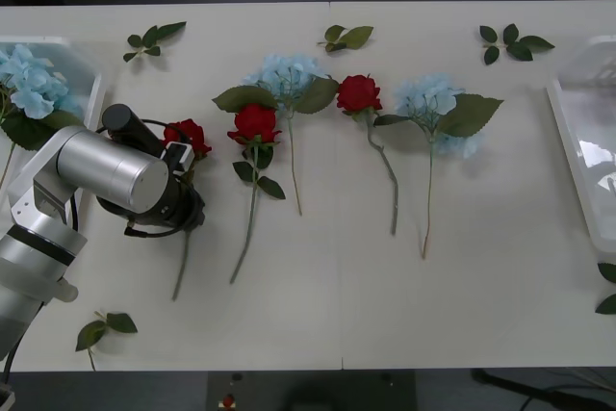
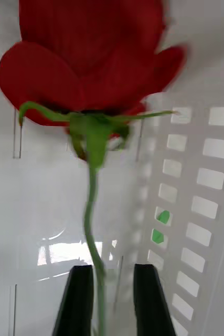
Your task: Put the red flowers into the right box and the blue flowers into the left box
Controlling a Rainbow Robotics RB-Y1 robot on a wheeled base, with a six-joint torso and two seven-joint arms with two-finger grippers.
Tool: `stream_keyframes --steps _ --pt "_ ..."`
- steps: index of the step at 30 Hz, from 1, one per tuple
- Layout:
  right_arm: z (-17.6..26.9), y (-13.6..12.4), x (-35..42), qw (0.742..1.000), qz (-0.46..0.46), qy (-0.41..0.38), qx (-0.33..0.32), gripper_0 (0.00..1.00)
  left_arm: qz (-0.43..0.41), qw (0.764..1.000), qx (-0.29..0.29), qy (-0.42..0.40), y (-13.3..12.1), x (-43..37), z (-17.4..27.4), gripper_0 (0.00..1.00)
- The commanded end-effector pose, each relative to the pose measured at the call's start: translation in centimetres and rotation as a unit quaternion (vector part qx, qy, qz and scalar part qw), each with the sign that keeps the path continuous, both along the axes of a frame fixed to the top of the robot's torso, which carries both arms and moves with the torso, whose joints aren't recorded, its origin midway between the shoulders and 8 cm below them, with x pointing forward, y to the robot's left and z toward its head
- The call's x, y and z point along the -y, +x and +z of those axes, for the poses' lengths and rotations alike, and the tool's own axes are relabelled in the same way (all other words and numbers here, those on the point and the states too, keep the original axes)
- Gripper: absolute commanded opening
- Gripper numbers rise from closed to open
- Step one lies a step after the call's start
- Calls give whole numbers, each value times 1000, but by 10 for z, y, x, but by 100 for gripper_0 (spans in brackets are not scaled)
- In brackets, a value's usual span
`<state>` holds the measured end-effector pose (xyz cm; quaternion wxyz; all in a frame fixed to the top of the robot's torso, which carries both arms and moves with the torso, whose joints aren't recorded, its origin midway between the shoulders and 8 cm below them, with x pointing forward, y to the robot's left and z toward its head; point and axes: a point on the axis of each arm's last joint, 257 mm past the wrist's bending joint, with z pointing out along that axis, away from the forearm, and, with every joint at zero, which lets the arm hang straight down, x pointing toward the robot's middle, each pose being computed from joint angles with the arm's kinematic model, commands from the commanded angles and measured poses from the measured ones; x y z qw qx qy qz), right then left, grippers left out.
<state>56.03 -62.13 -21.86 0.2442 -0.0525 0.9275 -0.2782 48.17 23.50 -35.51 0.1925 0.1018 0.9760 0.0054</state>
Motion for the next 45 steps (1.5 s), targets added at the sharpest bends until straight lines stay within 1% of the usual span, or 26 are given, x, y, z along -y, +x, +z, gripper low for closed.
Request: stream_keyframes --steps 1,2,3,5,7,11,15,16,17,19,24,28,32,36,40,42,44,45 --pt "9 2 4 1000 -4 2 11 74 11 1000 28 -2 22 1 25 0" --pt "9 2 4 1000 -2 2 10 85 10 1000 29 -3 22 2 26 0" --pt "7 3 1 1000 -1 7 11 92 11 1000 29 -4 22 2 26 0" --pt "6 5 -4 1000 -1 18 15 99 10 1000 29 -5 22 3 26 0" --pt "5 7 -12 999 1 33 15 100 10 999 30 -5 23 3 27 0" --pt "0 11 -48 996 10 94 10 100 8 999 37 -10 27 6 33 0" --pt "4 16 -104 985 31 171 -1 100 4 998 62 -30 37 13 55 0" --pt "5 16 -108 984 33 176 -3 100 5 997 63 -32 37 13 57 0" --pt "8 16 -132 978 43 206 -10 100 4 996 73 -41 41 14 66 0" --pt "12 15 -163 969 62 238 -21 100 6 994 85 -63 45 16 82 0" --pt "29 15 -229 949 94 298 -28 100 -12 988 101 -119 50 18 109 0" --pt "43 0 -272 926 108 359 -37 100 -39 979 112 -163 50 21 127 0" --pt "58 -14 -307 900 110 421 -30 100 -88 966 119 -212 41 32 148 0" --pt "62 -25 -338 875 110 471 -26 100 -145 946 127 -261 29 54 171 0" --pt "59 -31 -361 853 114 509 -18 100 -186 919 128 -322 14 84 193 0" --pt "55 -31 -374 835 111 539 -8 100 -203 899 123 -368 3 102 210 0" --pt "52 -30 -376 828 107 550 -2 100 -212 886 120 -394 -4 113 221 0" --pt "51 -30 -381 825 110 554 -2 100 -222 872 117 -421 -11 122 232 0"
